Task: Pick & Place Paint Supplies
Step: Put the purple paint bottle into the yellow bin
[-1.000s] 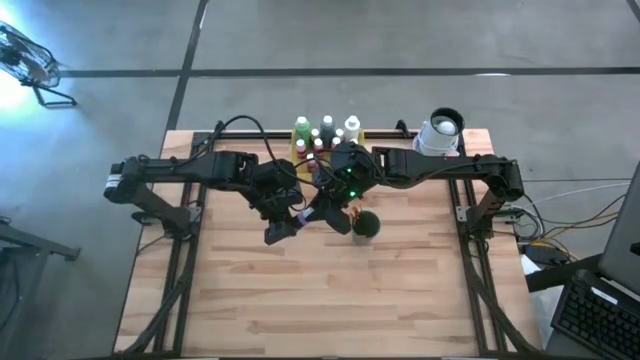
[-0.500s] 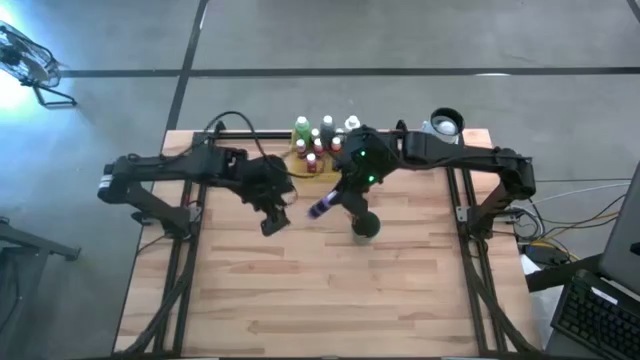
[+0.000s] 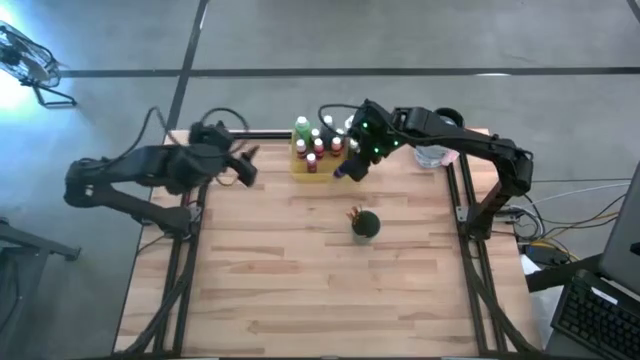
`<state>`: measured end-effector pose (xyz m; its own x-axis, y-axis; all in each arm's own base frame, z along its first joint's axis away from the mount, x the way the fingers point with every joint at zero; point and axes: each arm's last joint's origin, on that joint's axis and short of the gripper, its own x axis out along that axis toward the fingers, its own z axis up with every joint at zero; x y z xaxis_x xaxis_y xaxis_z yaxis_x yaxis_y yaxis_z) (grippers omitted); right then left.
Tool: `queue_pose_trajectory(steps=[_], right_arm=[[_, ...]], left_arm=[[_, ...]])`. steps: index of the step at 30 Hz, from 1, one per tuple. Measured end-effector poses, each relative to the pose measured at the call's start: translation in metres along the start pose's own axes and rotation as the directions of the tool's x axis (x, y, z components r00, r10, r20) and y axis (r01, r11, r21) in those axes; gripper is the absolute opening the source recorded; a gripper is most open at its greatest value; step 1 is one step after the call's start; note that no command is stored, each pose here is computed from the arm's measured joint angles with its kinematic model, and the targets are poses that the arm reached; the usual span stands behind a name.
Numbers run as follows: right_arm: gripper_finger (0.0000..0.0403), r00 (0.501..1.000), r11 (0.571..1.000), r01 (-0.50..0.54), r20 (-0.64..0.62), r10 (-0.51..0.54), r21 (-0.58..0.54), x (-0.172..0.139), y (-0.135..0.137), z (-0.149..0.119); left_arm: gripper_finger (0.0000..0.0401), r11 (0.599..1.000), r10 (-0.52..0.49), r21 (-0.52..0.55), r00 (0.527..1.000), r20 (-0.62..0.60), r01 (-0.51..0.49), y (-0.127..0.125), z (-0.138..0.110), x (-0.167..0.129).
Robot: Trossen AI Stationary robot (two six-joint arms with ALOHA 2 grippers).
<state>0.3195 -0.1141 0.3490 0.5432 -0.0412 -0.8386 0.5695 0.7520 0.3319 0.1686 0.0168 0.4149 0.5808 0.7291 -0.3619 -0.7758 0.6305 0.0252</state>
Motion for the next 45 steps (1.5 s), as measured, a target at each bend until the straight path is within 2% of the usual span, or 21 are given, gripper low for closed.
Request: queue_pose_trajectory(steps=[3, 8, 11, 14, 16, 19, 21, 32, 37, 45], right_arm=[[0.0113, 0.998, 0.996, 0.040, 0.042, -0.044, 0.081, 0.002, -0.005, 0.005], [0.0113, 0.996, 0.970, 0.074, 0.037, -0.085, 0.230, 0.007, -0.010, 0.007], [0.0113, 0.992, 0.954, 0.106, 0.030, -0.119, 0.281, 0.014, -0.011, 0.008], [0.0113, 0.988, 0.944, 0.148, 0.006, -0.157, 0.293, 0.021, -0.010, 0.014], [0.0113, 0.981, 0.938, 0.187, -0.013, -0.192, 0.291, 0.026, -0.009, 0.022], [0.0113, 0.972, 0.930, 0.236, -0.043, -0.233, 0.283, 0.033, -0.008, 0.036], [0.0113, 0.965, 0.922, 0.263, -0.069, -0.254, 0.283, 0.037, -0.008, 0.044], [0.0113, 0.942, 0.873, 0.336, -0.119, -0.314, 0.354, 0.065, -0.009, 0.070], [0.0113, 0.935, 0.861, 0.355, -0.142, -0.326, 0.364, 0.072, -0.011, 0.072], [0.0113, 0.921, 0.821, 0.390, -0.158, -0.357, 0.417, 0.077, -0.018, 0.070]], left_arm=[[0.0260, 0.996, 0.082, -0.043, 0.994, 0.066, -0.079, 0.014, -0.010, -0.005], [0.0257, 0.979, 0.203, -0.061, 0.971, 0.129, -0.197, 0.028, -0.037, -0.004], [0.0257, 0.958, 0.287, -0.043, 0.945, 0.160, -0.284, 0.032, -0.056, 0.001], [0.0257, 0.943, 0.331, -0.039, 0.925, 0.190, -0.329, 0.035, -0.070, 0.005], [0.0257, 0.950, 0.312, -0.034, 0.929, 0.201, -0.311, 0.036, -0.076, 0.006], [0.0257, 0.972, 0.233, -0.048, 0.946, 0.223, -0.228, 0.038, -0.081, 0.006], [0.0257, 0.975, 0.223, -0.050, 0.945, 0.240, -0.217, 0.041, -0.085, 0.005], [0.0257, 0.940, 0.340, -0.066, 0.908, 0.244, -0.334, 0.054, -0.122, 0.009], [0.0257, 0.941, 0.336, -0.047, 0.912, 0.236, -0.334, 0.053, -0.129, 0.013], [0.0257, 0.960, 0.267, 0.032, 0.943, 0.197, -0.279, 0.048, -0.148, 0.023]])
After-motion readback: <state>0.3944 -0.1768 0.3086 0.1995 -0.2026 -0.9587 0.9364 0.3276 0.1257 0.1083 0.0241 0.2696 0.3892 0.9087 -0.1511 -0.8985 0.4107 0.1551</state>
